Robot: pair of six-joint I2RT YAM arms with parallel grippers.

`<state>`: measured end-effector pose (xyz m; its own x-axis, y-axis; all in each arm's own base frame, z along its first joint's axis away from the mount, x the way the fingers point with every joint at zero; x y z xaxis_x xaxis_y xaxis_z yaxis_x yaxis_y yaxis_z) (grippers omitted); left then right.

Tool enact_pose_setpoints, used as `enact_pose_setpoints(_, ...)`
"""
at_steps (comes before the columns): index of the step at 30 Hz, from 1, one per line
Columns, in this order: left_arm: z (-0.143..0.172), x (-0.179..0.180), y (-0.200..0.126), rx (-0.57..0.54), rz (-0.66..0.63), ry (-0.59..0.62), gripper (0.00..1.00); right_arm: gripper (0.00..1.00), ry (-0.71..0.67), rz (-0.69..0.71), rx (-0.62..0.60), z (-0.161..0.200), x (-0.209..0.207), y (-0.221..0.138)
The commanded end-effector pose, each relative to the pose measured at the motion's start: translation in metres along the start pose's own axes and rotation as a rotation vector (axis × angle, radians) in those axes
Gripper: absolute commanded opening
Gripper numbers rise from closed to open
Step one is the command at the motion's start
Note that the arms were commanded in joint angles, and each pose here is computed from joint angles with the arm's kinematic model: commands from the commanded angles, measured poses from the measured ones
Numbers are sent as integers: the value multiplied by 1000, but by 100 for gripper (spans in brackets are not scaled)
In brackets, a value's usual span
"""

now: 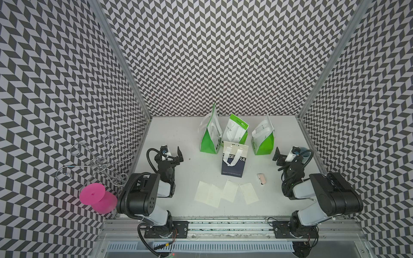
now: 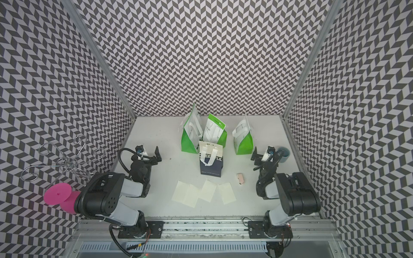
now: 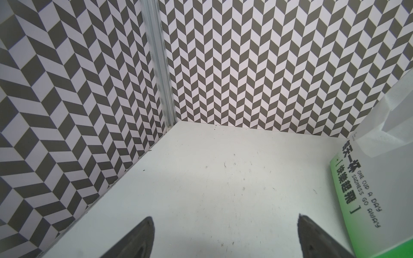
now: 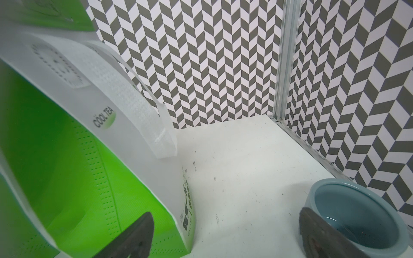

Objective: Staple the receipts to the bags
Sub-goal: Move the takeout bag to the center of the board.

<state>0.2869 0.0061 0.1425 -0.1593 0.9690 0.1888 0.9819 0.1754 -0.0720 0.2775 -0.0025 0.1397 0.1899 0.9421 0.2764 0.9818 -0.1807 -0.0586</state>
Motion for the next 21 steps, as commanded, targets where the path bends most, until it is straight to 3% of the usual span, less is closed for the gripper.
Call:
enact_pose_setpoints(1,-8,0,2,-42,-13,-5,100,100,7,-14,-79,-12,5,3)
enact_pose_setpoints(16,-8,1,2,-42,-8,-8,100,100,12,-8,-76,-12,4,4)
enact_pose_setpoints(21,-15,4,-10,-79,-34,-19,100,100,16,2,-90,-19,3,-12)
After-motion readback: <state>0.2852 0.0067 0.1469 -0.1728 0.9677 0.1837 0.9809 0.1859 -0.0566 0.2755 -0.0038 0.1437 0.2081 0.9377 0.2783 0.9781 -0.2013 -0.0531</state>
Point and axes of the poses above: each gripper's point midway between its finger pads, its own y axis out along the fingers, its own x axis along the line the jaws close on, z = x × y, the point moved 9 cm from there along -y, back along the fingers, and after that the axes turned 12 degrees about y, right-handed, at the moved point
